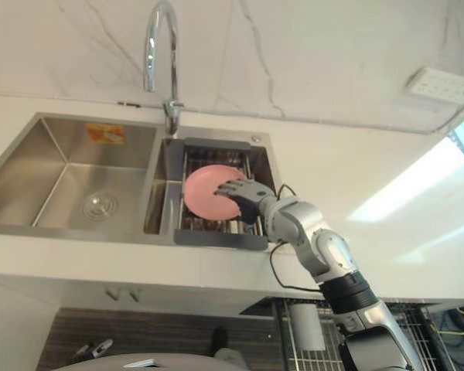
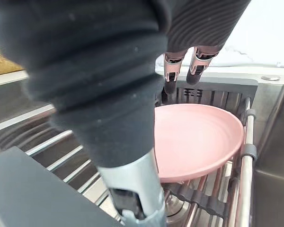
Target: Walk over to the sink, pick up the cup, carry it to the dishwasher, place the cup inside the dishwasher, then close the dishwasher door
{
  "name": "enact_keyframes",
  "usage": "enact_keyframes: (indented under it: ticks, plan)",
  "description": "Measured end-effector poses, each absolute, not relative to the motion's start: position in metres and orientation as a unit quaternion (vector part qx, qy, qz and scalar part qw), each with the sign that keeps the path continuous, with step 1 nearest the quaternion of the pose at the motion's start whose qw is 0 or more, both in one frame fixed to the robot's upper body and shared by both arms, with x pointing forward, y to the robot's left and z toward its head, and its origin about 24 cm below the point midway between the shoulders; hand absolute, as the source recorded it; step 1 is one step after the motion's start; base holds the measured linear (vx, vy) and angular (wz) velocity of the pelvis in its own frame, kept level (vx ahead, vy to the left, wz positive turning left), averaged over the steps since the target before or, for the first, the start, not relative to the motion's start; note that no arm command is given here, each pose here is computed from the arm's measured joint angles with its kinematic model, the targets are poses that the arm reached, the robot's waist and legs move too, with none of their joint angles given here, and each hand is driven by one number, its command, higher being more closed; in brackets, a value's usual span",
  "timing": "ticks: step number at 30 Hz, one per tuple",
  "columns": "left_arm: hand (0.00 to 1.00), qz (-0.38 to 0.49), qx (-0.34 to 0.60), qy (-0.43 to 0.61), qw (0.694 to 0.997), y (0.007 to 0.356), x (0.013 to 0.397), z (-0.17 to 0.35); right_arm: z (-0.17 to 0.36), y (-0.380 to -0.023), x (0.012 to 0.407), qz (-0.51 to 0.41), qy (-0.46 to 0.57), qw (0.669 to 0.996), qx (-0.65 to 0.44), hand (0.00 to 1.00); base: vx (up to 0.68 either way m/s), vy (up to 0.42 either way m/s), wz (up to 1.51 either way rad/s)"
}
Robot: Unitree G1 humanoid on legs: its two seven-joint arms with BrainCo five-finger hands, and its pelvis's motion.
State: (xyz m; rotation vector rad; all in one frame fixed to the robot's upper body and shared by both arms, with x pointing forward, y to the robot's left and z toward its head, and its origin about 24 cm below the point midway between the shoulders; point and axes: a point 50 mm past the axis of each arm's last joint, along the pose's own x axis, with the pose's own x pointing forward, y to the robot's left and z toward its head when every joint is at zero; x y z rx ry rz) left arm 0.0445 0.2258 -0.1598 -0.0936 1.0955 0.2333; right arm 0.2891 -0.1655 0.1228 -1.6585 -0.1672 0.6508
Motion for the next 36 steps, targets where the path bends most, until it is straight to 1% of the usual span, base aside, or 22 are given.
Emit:
enact_keyframes:
  ticks: [6, 14, 18, 20, 31, 36]
  plan:
    - [0.0, 0.11, -0.042, 0.527, 0.842, 0.226, 0.038, -0.16, 0.112, -0.175, 0.295, 0.257, -0.06, 0.621, -0.738, 0.0, 0.0, 0.0, 0.0]
    - [0.0, 0.101, -0.039, 0.526, 0.843, 0.224, 0.039, -0.16, 0.105, -0.183, 0.299, 0.23, -0.055, 0.618, -0.75, 0.0, -0.01, -0.001, 0.03]
    - [0.0, 0.096, -0.036, 0.52, 0.848, 0.223, 0.041, -0.159, 0.099, -0.186, 0.3, 0.229, -0.047, 0.619, -0.749, 0.0, 0.0, 0.0, 0.0]
    - [0.0, 0.096, -0.035, 0.518, 0.849, 0.223, 0.042, -0.158, 0.094, -0.185, 0.3, 0.237, -0.044, 0.615, -0.751, 0.0, 0.0, 0.0, 0.0]
    - [0.0, 0.096, -0.035, 0.519, 0.849, 0.223, 0.041, -0.159, 0.084, -0.185, 0.3, 0.251, -0.033, 0.607, -0.753, 0.0, 0.0, 0.0, 0.0]
    - [0.0, 0.096, -0.035, 0.519, 0.849, 0.223, 0.041, -0.159, 0.08, -0.177, 0.3, 0.257, -0.037, 0.614, -0.745, 0.0, 0.0, 0.0, 0.0]
